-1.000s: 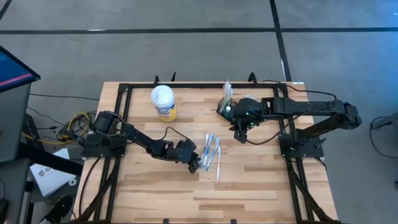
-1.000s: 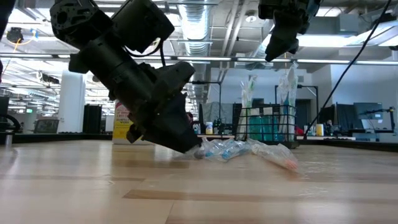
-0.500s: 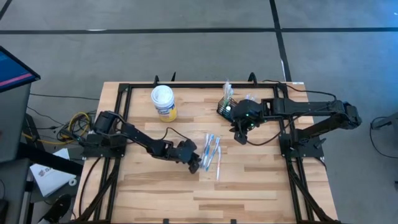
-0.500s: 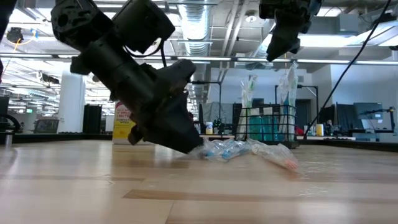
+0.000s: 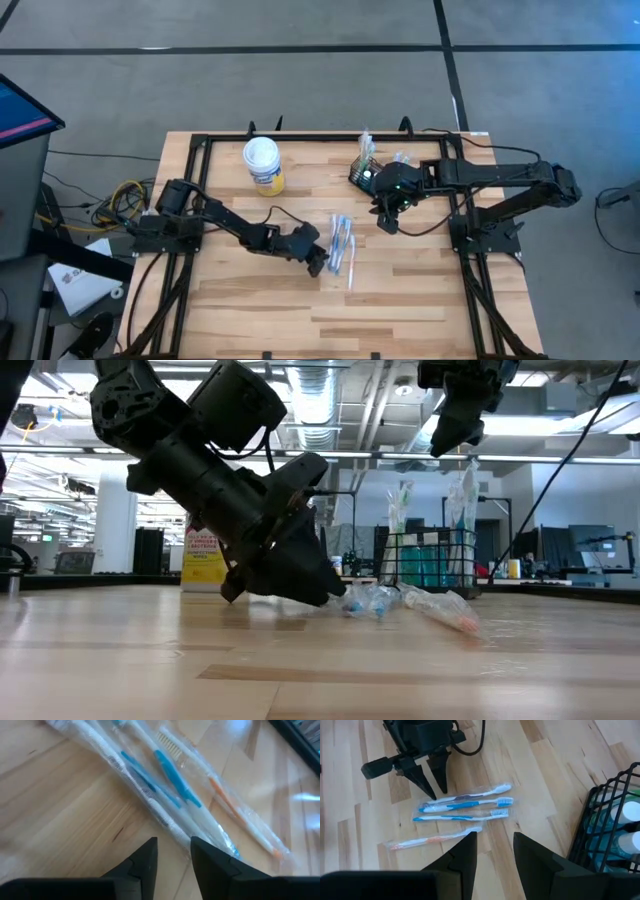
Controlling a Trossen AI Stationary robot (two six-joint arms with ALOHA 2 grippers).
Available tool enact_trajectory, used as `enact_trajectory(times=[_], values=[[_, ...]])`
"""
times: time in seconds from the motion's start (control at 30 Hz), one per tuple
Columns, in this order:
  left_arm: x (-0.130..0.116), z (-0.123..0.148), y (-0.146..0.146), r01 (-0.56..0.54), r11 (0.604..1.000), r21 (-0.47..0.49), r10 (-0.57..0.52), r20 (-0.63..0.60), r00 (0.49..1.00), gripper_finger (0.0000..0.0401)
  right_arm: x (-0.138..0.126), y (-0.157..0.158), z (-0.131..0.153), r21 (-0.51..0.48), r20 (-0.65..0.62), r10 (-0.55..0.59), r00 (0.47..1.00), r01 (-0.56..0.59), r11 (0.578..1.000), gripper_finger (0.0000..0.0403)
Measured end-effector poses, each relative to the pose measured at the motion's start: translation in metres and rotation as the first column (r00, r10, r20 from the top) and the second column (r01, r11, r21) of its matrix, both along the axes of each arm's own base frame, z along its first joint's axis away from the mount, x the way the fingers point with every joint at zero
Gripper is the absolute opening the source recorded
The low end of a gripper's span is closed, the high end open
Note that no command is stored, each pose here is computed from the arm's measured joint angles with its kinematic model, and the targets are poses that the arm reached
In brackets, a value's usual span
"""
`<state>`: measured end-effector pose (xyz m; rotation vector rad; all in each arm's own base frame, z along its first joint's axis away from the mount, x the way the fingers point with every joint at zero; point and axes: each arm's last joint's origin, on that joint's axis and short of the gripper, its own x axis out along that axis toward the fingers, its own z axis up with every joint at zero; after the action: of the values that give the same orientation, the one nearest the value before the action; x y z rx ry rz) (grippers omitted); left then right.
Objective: Pick & Place toothbrushing station
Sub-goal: Put the violet toothbrush into the black wire organizer
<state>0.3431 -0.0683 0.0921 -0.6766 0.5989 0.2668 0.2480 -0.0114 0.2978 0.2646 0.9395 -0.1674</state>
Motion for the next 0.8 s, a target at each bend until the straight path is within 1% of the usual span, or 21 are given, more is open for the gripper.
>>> enact_trajectory(times=[0.1,0.17,0.27,0.3,0.33,0.47,0.8], values=[[0.003,-0.001,0.002,0.004,1.000,-0.005,-0.004,0.032,0.999,0.0097,0.000,0.000,0.000,0.000,0.002,0.000,1.000,0.000,1.000,0.0118],[0.005,-0.003,0.004,0.017,1.000,0.000,-0.017,0.047,0.999,0.0080,0.000,0.000,0.000,0.000,0.001,0.000,1.000,0.000,1.000,0.0118],[0.008,-0.004,0.004,0.061,0.998,0.002,-0.061,0.076,0.995,0.0029,0.000,0.000,0.000,0.000,0.002,0.000,1.000,0.000,1.000,0.0118],[0.009,-0.006,0.004,0.078,0.997,0.009,-0.078,0.079,0.994,0.0015,0.000,0.000,0.000,0.000,0.002,0.000,1.000,0.000,1.000,0.0118],[0.009,-0.007,0.004,0.080,0.997,0.012,-0.080,0.077,0.994,0.0009,0.000,0.000,0.000,0.000,0.002,0.000,1.000,0.000,1.000,0.0118],[0.008,-0.008,0.005,0.085,0.996,0.022,-0.087,0.062,0.994,0.0001,0.000,0.000,0.000,0.000,0.002,0.000,1.000,0.000,1.000,0.0118],[0.004,0.005,-0.002,0.134,0.987,0.088,-0.141,0.077,0.987,0.0000,0.000,0.000,0.000,0.006,0.002,-0.009,1.000,0.009,1.000,0.0118]])
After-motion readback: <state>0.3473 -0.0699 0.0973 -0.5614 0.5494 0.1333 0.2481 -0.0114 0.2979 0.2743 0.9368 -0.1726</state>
